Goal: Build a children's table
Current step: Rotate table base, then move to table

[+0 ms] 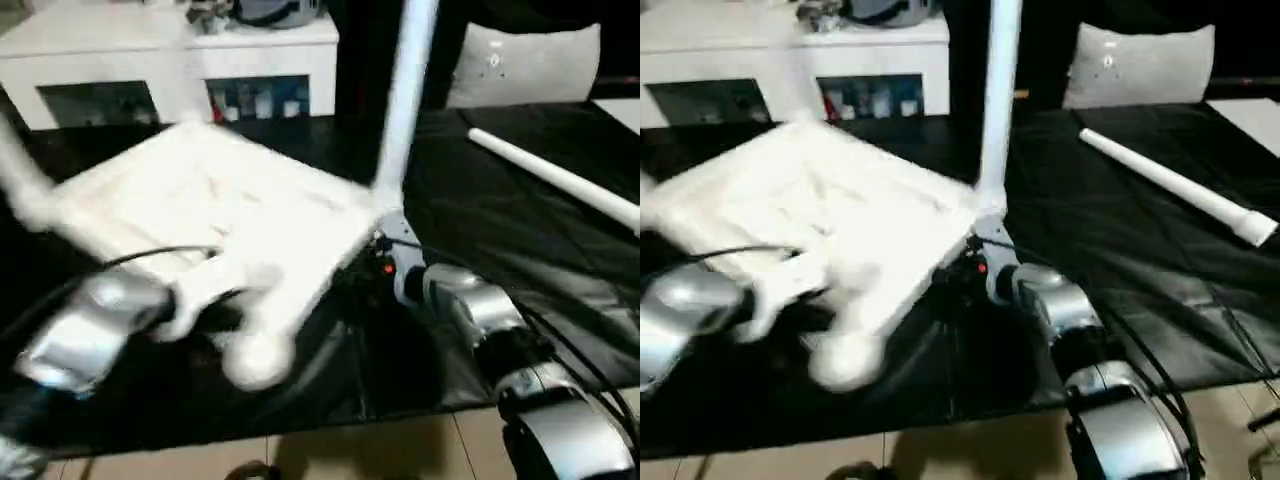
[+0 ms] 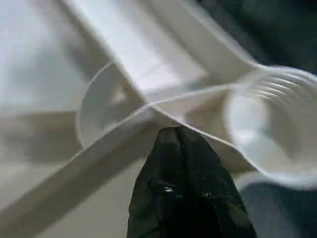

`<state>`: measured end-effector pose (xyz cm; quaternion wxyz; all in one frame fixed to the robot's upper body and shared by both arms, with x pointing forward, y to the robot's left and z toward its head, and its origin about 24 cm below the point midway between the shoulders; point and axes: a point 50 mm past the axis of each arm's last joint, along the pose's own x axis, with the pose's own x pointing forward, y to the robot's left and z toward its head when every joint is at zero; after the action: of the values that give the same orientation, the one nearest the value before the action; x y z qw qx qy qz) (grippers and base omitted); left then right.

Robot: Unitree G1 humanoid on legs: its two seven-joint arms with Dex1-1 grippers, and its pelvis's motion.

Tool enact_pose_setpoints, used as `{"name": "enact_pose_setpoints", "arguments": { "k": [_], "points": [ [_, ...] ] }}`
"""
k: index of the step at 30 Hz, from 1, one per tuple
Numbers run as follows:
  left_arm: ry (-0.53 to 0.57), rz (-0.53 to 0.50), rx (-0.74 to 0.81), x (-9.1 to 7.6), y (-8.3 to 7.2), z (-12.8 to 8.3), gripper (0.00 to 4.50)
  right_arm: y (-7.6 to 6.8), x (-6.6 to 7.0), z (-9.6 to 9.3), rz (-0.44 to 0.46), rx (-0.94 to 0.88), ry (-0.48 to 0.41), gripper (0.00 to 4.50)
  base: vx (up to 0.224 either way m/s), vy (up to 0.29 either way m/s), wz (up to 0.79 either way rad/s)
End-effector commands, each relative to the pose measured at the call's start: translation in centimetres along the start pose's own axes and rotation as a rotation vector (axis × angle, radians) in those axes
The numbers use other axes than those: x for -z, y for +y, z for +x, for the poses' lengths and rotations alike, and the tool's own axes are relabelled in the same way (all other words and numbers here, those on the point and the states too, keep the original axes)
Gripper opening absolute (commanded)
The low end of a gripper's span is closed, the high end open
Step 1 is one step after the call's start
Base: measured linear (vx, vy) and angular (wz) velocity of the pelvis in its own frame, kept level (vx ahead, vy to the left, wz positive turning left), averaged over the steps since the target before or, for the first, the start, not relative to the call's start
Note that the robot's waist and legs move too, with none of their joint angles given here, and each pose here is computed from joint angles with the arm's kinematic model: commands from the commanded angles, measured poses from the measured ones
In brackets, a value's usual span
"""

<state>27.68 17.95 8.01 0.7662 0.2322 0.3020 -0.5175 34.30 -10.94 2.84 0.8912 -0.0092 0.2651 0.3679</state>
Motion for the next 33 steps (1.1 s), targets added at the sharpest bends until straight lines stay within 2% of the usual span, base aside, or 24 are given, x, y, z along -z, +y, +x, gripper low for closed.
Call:
{"name": "enact_pose_setpoints", "arguments": {
  "k": [1,4,6,8,12,16,20,22,23,24,25,29,31,33],
  "points": [
    [-0.070,0.049,0.075,-1.5,-0.8,0.9,0.04,0.5,-1.3,0.5,-0.024,-0.016,-0.040,4.50,0.000,0.000,0.00],
    [-0.135,0.068,0.022,-3.1,-0.1,2.9,0.04,0.1,-1.6,0.5,-0.039,0.009,-0.048,4.50,0.000,0.000,0.00],
    [-0.152,0.086,-0.029,-3.6,0.3,4.3,0.04,-0.4,-1.5,0.3,-0.047,0.041,-0.048,4.50,0.000,0.000,0.00],
    [-0.157,0.083,-0.037,-3.9,0.3,4.8,0.04,-0.7,-1.4,0.1,-0.047,0.056,-0.045,4.50,0.000,0.000,0.00],
    [-0.227,0.041,-0.064,-5.0,0.0,6.9,0.04,-2.5,-1.0,-1.2,-0.036,0.179,-0.044,4.50,0.000,0.000,0.00],
    [-0.290,0.024,-0.116,-6.1,-0.3,8.2,0.04,-4.2,-1.9,-3.7,-0.016,0.257,-0.138,4.50,0.000,0.000,0.00],
    [-0.444,-0.050,-0.196,-7.5,-0.3,7.5,0.33,-5.1,-3.0,-6.4,-0.043,0.385,-0.249,4.50,0.000,0.000,0.00],
    [-0.532,-0.111,-0.283,-7.7,-0.2,6.5,0.44,-4.5,-2.9,-7.3,-0.020,0.396,-0.243,4.50,0.000,0.000,0.00],
    [-0.532,-0.111,-0.283,-7.7,-0.2,6.5,0.53,-4.5,-2.9,-7.3,-0.020,0.396,-0.243,4.50,0.000,0.000,0.00],
    [-0.600,-0.209,-0.416,-7.5,0.2,5.0,0.73,-3.5,-3.0,-8.3,-0.029,0.416,-0.293,4.50,0.000,0.000,0.00],
    [-0.629,-0.260,-0.483,-7.2,0.4,4.2,0.73,-2.8,-2.9,-8.8,-0.032,0.421,-0.320,4.50,0.000,0.000,0.00],
    [-0.623,-0.331,-0.604,-5.8,0.3,2.8,0.96,-1.3,-2.6,-9.6,-0.024,0.446,-0.367,4.50,-0.004,-0.008,0.07],
    [-0.576,-0.348,-0.687,-4.6,-0.1,2.4,1.18,-0.1,-2.5,-9.7,-0.018,0.447,-0.407,4.50,0.000,-0.040,0.39],
    [-0.554,-0.362,-0.716,-3.9,-0.3,2.4,1.21,0.4,-2.5,-9.7,-0.020,0.455,-0.421,4.50,0.013,-0.066,0.45]
  ]
}}
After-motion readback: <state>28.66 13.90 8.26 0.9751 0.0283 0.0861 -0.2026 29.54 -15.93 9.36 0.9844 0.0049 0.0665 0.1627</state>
